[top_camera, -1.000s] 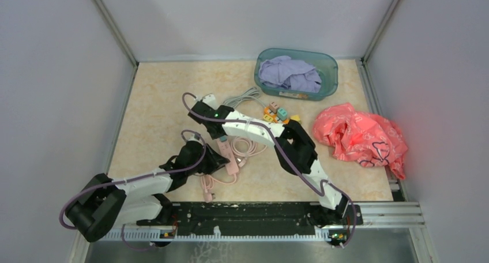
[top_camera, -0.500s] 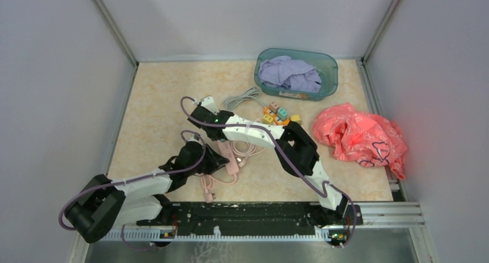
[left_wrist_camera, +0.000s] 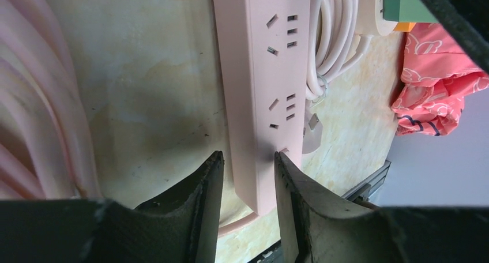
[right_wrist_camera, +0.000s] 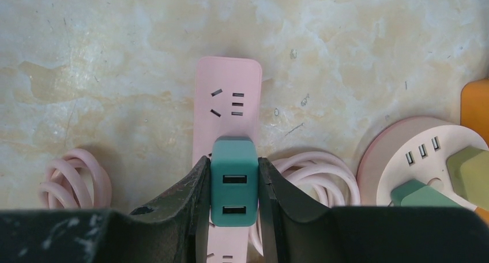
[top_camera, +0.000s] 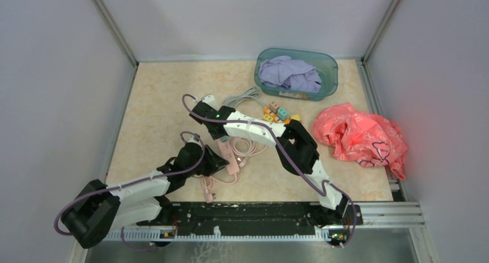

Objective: Insert the plug

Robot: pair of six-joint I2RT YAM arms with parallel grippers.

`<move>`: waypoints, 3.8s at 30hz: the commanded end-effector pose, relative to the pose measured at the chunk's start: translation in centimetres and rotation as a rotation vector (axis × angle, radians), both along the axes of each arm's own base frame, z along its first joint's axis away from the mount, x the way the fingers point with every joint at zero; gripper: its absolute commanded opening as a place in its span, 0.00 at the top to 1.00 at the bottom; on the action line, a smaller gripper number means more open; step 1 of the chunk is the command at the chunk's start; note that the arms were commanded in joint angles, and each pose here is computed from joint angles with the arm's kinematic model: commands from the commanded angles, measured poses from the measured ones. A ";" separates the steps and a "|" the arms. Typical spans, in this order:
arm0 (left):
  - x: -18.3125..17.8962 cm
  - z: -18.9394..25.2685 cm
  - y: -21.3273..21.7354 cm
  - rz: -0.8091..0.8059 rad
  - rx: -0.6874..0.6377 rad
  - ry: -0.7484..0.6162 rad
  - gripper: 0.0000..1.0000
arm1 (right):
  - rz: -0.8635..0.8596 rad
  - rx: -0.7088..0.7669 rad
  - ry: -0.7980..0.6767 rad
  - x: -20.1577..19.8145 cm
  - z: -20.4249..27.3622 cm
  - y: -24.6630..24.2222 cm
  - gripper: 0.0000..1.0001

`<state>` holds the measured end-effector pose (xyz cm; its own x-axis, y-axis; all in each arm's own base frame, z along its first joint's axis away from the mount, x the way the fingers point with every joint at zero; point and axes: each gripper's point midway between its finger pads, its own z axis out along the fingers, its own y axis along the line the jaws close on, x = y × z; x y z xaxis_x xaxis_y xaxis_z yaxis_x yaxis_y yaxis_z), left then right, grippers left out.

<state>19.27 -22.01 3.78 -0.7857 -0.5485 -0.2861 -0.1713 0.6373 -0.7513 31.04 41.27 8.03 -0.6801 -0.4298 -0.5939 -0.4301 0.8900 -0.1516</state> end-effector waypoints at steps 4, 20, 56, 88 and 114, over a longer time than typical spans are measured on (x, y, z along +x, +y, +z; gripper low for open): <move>-0.5 -0.6 0.7 -0.003 0.033 0.000 0.51 | 0.073 0.010 0.043 -0.9 2.6 -0.3 0.59; 0.7 2.4 2.7 0.033 0.119 -0.141 0.26 | 0.000 0.187 -0.251 -0.2 13.3 -6.5 0.27; 4.2 22.9 11.4 0.104 0.611 -0.713 0.00 | -0.460 0.212 -0.174 8.9 2.4 -31.2 0.26; 4.6 20.7 10.9 0.017 0.600 -0.715 0.00 | -0.508 0.150 0.011 9.8 -3.6 -32.0 0.39; 4.6 19.0 7.3 -0.207 0.483 -0.691 0.00 | -0.558 0.303 -0.117 7.7 2.0 -31.1 0.61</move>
